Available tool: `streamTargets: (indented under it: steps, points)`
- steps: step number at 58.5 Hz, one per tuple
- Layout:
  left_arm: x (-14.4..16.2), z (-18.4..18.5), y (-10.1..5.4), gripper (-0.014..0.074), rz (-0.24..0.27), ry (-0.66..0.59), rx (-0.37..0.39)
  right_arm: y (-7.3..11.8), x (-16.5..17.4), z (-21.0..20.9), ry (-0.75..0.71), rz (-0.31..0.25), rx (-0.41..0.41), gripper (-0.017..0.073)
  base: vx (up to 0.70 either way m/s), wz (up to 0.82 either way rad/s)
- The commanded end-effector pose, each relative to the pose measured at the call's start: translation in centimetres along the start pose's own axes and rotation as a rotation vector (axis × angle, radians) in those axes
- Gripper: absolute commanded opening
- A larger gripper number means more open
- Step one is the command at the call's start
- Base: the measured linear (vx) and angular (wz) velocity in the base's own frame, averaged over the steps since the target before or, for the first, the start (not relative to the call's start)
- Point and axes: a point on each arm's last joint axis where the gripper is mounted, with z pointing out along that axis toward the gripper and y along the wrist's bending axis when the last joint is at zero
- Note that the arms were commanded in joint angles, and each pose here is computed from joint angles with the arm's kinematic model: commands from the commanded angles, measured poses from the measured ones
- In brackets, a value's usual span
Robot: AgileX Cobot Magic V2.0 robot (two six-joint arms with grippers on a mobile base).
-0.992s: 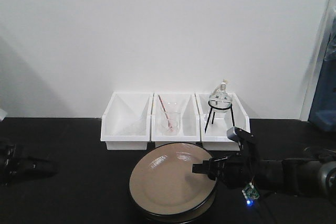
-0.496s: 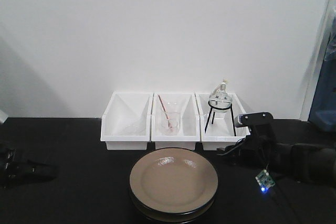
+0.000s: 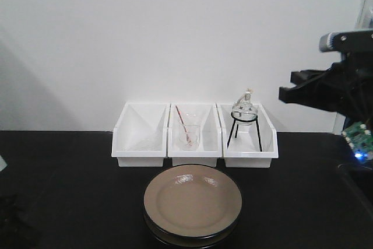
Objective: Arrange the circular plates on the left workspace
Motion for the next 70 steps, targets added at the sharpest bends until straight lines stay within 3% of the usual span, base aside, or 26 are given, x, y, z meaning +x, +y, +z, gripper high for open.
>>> streamTargets:
  steps: [1, 4, 8, 13, 20, 25, 27, 32, 39, 44, 47, 53, 62, 70]
  points:
    - [-0.2, -1.2, 0.9, -0.0001, -0.028, -0.031, -0.193, 0.5, -3.8, -4.3, -0.128, 0.027, -0.009, -0.0006, 0.0, 0.0]
    - [-0.4, -1.6, 2.4, -0.0001, -0.054, -0.059, -0.36, 0.7, -4.0, -6.1, -0.149, 0.03, -0.01, -0.0005, 0.0, 0.0]
    - [-0.8, -2.4, 3.6, -0.0001, -0.047, -0.117, -0.523, 0.9, -3.8, -8.4, -0.164, 0.028, -0.01, -0.0005, 0.0, 0.0]
    - [-1.5, -3.5, 3.7, -0.0001, -0.027, -0.229, -0.601, 1.2, -2.9, -11.0, -0.17, 0.027, -0.01, -0.0005, 0.0, 0.0]
    - [-2.4, -5.7, 1.4, -0.0001, -0.012, -0.478, -0.54, 1.3, -0.4, -13.9, -0.146, 0.031, 0.015, -0.0005, 0.0, 0.0]
    - [-2.7, -7.8, -1.5, -0.0001, 0.044, -0.678, -0.471, 1.4, 1.0, -15.7, -0.14, 0.031, 0.034, -0.0005, 0.0, 0.0]
    - [-2.6, -8.4, -2.6, -0.0001, 0.081, -0.731, -0.452, 1.4, 1.8, -16.4, -0.134, 0.032, 0.047, -0.0005, 0.0, 0.0]
    - [-2.0, -9.9, -5.8, -0.0001, 0.229, -0.829, -0.417, 1.3, 3.4, -17.9, -0.124, 0.034, 0.075, -0.0005, 0.0, 0.0]
    - [-0.1, -11.0, -9.5, -0.0001, 0.415, -0.885, -0.372, 1.3, 5.1, -19.9, -0.13, 0.036, 0.104, -0.0005, 0.0, 0.0]
    - [2.0, -11.1, -10.9, -0.0001, 0.494, -0.928, -0.338, 1.4, 6.3, -21.0, -0.134, 0.039, 0.104, -0.0005, 0.0, 0.0]
    - [3.4, -11.0, -11.3, -0.0001, 0.509, -0.964, -0.319, 1.4, 6.8, -21.5, -0.139, 0.043, 0.103, -0.0005, 0.0, 0.0]
    - [6.8, -10.7, -11.2, -0.0001, 0.479, -1.054, -0.274, 1.5, 8.0, -22.3, -0.139, 0.045, 0.103, -0.0005, 0.0, 0.0]
    - [12.3, -9.3, -9.5, -0.0001, 0.424, -1.121, -0.248, 1.6, 9.3, -22.8, -0.128, 0.045, 0.103, -0.0005, 0.0, 0.0]
    - [16.3, -8.0, -8.0, -0.0001, 0.433, -1.146, -0.259, 1.6, 9.4, -22.9, -0.132, 0.051, 0.103, -0.0005, 0.0, 0.0]
